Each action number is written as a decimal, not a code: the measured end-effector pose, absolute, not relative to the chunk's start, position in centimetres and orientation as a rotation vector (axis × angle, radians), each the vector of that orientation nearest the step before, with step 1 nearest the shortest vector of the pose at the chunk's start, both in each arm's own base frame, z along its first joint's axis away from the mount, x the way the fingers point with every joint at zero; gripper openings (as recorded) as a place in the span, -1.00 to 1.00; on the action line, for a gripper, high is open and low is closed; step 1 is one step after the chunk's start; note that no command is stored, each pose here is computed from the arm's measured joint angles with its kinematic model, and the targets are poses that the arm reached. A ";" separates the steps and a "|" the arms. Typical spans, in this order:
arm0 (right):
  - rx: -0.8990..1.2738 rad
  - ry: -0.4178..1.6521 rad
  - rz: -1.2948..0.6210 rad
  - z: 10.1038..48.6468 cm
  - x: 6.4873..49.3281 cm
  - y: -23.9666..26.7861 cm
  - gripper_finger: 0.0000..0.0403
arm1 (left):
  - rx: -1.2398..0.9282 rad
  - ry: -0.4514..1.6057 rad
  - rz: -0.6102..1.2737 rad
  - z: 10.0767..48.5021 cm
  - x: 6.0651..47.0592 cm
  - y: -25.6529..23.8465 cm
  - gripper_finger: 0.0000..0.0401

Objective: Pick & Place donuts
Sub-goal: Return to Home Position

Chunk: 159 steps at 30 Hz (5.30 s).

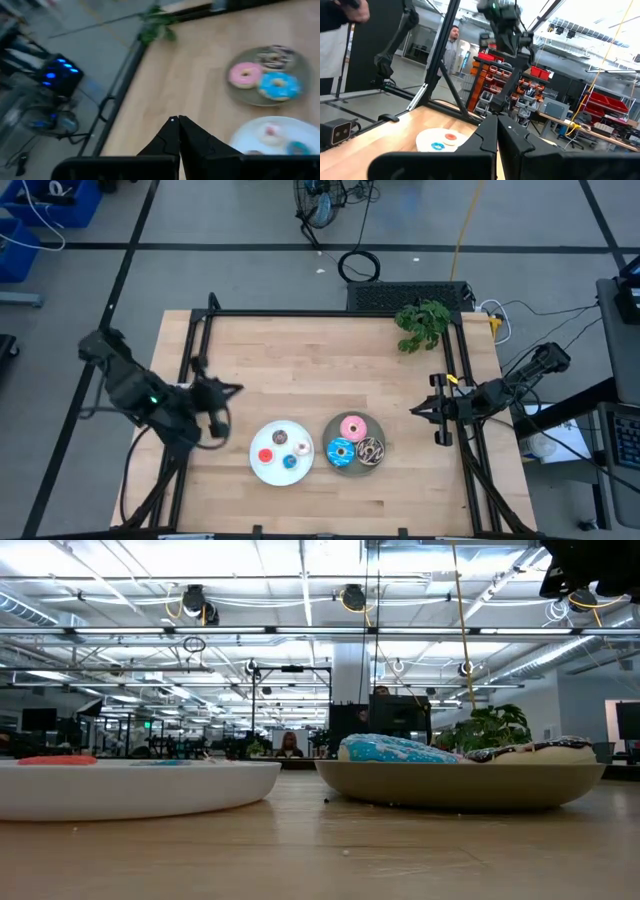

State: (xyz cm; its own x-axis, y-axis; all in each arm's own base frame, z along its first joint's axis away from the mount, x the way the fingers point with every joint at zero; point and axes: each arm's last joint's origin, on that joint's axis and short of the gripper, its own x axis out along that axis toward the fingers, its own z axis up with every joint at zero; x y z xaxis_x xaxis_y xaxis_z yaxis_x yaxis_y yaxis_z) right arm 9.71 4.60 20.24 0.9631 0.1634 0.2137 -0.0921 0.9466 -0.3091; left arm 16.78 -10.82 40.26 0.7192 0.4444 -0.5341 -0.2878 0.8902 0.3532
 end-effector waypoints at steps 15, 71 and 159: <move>-0.316 -0.250 0.126 20.3 9.9 4.7 -1.00 | 0.231 0.057 0.075 29.8 12.1 -6.9 -0.99; -0.075 -0.080 -0.164 17.8 12.2 0.4 -1.00 | 0.285 0.119 0.043 16.3 10.2 1.4 -0.99; -0.042 -0.178 -0.067 18.5 9.6 0.4 -1.00 | 0.216 0.067 0.288 16.4 10.2 2.3 -0.69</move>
